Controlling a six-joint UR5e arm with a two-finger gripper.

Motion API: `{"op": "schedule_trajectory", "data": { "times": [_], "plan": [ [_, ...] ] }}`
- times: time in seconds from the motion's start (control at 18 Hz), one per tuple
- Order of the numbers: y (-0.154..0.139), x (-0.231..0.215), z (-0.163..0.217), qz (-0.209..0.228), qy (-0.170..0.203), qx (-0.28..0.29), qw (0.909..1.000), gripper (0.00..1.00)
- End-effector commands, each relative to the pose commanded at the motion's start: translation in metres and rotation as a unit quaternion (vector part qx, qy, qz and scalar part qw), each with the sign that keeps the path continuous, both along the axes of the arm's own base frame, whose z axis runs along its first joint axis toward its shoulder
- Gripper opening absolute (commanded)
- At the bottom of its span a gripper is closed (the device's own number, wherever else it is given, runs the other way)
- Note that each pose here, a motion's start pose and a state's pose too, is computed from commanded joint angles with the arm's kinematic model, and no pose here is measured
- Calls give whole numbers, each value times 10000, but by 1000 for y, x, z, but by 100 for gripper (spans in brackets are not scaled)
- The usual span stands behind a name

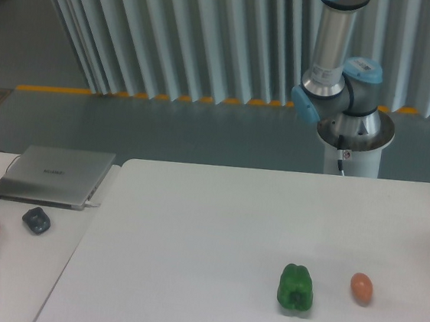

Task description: Place the red pepper on the table

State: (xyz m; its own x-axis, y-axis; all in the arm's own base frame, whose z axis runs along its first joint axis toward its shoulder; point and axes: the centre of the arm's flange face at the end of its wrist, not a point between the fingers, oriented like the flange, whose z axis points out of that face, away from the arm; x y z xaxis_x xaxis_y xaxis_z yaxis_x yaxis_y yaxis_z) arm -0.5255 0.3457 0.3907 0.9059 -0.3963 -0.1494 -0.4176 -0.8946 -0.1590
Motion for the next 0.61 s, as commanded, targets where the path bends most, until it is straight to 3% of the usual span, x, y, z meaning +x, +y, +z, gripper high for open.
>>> {"op": "schedule_trajectory", "data": {
  "times": [0.5, 0.61],
  "plan": [
    [-14, -9, -4, 191, -69, 97, 9997, 100],
    [-16, -16, -9, 600, -197, 163, 9979, 100]
  ]
}}
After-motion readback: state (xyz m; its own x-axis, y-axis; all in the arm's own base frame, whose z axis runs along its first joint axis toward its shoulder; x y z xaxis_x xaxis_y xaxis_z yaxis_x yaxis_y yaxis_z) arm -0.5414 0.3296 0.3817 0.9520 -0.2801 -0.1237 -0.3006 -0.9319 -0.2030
